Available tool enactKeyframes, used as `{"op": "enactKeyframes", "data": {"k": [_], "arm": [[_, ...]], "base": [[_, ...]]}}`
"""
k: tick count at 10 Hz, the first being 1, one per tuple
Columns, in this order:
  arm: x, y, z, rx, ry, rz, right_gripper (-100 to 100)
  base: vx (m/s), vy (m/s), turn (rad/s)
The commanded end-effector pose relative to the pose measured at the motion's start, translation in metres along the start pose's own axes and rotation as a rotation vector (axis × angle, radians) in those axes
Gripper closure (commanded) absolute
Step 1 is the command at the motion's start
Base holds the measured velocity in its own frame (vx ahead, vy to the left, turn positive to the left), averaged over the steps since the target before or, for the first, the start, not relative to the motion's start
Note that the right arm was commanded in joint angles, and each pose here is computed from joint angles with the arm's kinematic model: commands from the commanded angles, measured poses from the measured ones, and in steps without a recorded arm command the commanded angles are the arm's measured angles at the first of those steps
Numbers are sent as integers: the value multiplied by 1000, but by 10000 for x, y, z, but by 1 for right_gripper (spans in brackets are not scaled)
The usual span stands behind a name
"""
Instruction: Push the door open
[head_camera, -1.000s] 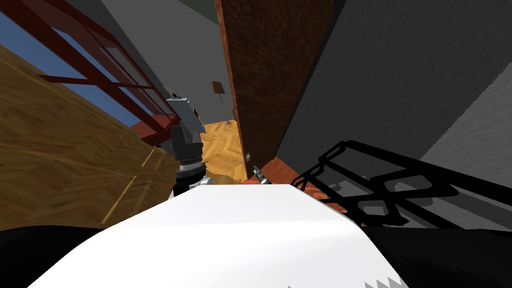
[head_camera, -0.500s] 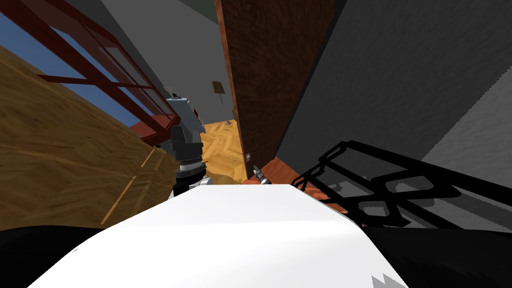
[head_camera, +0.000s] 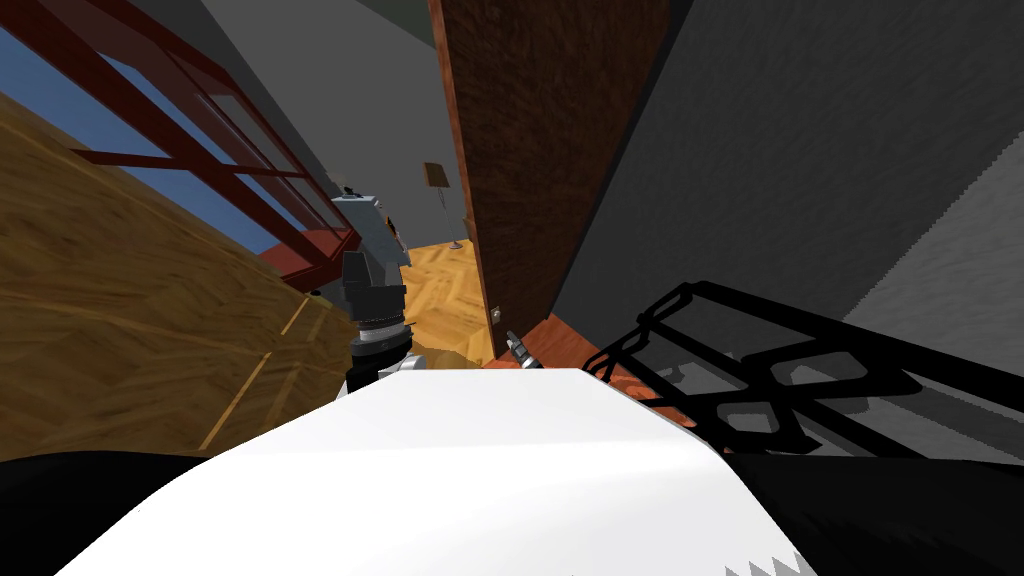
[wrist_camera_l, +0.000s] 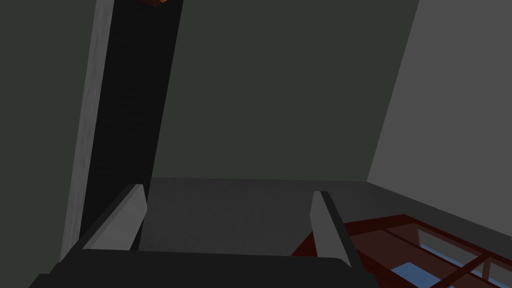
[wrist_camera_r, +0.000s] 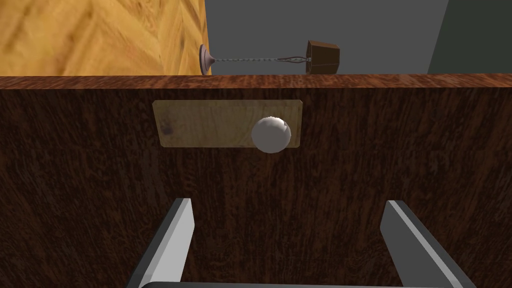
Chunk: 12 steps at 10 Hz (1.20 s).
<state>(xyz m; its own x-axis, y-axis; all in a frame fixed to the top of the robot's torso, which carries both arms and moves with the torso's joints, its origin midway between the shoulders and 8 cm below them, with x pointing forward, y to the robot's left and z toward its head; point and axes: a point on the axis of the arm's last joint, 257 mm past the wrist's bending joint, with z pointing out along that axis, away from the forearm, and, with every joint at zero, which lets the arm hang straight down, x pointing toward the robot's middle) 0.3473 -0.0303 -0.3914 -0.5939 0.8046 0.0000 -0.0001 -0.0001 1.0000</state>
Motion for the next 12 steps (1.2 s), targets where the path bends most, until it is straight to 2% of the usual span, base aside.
{"op": "enactKeyframes", "data": {"k": [1,12], "arm": [[0,0,0,0,0,0,-100],[13,0,-12,0,13,0,-100]], "base": [[0,0,0],[6,0,-5]]}}
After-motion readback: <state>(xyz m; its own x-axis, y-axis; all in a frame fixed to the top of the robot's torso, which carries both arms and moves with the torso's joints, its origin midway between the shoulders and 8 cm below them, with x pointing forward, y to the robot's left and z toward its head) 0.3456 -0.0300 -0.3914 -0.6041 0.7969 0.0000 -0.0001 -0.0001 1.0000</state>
